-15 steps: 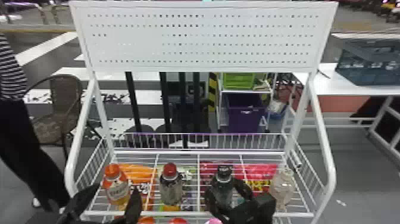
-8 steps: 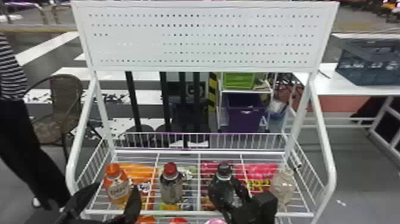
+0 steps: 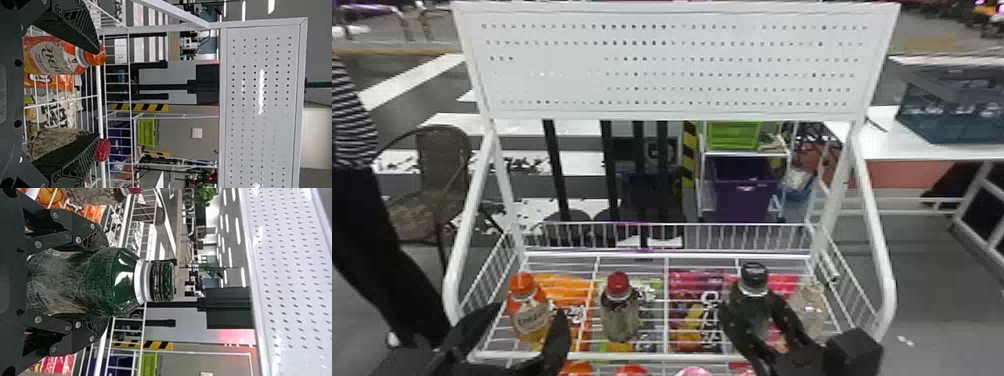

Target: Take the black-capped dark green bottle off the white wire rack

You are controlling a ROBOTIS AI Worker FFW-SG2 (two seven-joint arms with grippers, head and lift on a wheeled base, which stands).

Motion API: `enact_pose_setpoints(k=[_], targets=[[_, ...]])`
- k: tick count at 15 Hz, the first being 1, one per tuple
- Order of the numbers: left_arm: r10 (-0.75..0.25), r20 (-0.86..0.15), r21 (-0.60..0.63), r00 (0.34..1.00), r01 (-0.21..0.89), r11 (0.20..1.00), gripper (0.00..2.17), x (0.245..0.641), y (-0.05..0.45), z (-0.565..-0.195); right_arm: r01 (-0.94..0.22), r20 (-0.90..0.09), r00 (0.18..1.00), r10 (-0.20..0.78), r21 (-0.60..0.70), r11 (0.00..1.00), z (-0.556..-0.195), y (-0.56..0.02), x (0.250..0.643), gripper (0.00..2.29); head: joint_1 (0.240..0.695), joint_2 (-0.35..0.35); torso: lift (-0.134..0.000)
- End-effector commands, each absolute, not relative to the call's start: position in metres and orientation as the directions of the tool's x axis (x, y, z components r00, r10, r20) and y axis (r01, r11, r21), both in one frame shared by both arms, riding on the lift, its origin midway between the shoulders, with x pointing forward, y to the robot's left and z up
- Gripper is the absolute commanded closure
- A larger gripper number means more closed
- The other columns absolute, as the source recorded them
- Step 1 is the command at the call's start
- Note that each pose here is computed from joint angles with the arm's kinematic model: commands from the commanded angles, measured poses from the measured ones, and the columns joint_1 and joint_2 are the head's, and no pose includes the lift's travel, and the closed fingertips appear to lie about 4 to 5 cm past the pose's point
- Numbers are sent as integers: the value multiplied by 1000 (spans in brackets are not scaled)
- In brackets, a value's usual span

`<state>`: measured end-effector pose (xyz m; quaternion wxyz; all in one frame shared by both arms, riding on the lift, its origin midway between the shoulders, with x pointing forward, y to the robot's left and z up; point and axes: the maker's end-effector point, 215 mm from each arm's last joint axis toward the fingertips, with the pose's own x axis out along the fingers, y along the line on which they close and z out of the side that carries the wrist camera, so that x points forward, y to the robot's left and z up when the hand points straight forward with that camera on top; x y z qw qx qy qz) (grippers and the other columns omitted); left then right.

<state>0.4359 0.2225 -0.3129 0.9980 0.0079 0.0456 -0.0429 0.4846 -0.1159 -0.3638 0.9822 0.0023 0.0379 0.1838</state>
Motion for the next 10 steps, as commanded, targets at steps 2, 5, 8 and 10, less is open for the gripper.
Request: enact_pose_setpoints(k=[2,5,8,10], targets=[[-85,-89,11,992,86,996,144,436,222,-311,-299,-61,952,299,15,954,-343,-159,459,1416,499,0,0],[-87,-86,10,992,88,996,144,436,221,-310,-237,-50,970,236,0,972,-323,-201,435,1409,499,0,0],[-89,-80,11,993,90,996,144,436,220,-306,-192,-62,980,189,-34,981,-315,-234,413,1406,499,0,0],[-88,-82,11,993,89,996,144,435,221,-307,-157,-69,985,155,-26,987,-312,-258,399,1403,499,0,0]])
